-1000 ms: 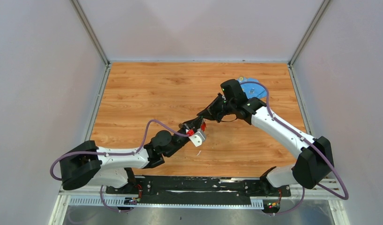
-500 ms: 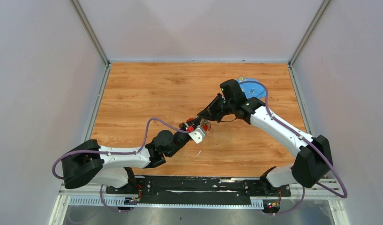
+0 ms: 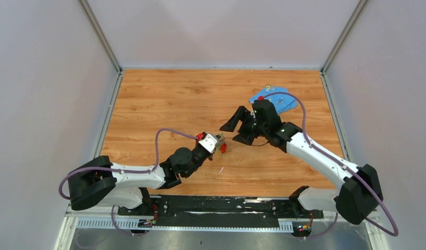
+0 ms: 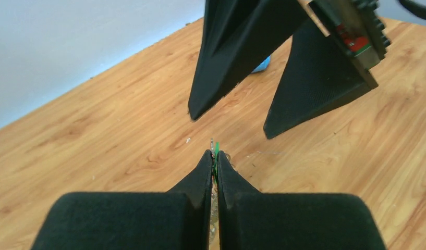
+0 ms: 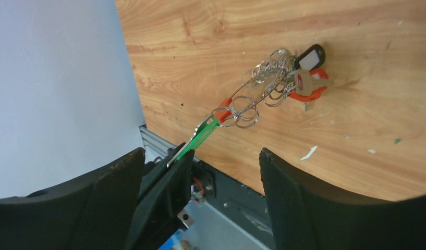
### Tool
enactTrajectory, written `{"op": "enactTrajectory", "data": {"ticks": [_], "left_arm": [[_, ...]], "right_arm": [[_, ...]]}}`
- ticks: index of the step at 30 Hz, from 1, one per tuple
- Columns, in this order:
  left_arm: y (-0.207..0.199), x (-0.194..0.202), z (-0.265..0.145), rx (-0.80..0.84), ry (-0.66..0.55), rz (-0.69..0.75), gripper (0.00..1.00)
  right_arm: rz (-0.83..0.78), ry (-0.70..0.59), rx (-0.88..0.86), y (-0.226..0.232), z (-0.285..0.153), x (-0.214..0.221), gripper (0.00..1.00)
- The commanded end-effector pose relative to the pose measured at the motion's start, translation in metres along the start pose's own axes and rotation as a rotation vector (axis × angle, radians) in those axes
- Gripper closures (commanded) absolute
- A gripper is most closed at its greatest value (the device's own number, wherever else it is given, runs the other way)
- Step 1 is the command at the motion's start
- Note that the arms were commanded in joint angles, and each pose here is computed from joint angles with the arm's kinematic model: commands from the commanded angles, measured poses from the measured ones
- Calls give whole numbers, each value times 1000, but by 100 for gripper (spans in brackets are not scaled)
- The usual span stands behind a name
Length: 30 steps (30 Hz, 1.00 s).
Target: Remove the keys from the keyring
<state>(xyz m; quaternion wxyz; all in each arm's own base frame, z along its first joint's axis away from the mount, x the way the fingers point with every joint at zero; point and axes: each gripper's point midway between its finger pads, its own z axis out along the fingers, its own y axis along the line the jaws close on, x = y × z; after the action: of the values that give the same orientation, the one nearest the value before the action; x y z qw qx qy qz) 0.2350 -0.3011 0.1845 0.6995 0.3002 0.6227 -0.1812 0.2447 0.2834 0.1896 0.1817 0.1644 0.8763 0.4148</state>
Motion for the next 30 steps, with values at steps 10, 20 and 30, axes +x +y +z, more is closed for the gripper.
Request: {"op": "enactTrajectory", "data": {"ticks": [10,20,30], "left_arm": [[15,5,-6,-87,34,-314,100],[20,2,0,-76,82,-453,100],[32,-9,3,-98,101,-526,100]], "right_arm": [[-759,-534,-290,-16,-34,-37,21],[-1324,-479,-419,-10,-11,-6,43],[-1621,-439,-432,-10,16,15,44]]}}
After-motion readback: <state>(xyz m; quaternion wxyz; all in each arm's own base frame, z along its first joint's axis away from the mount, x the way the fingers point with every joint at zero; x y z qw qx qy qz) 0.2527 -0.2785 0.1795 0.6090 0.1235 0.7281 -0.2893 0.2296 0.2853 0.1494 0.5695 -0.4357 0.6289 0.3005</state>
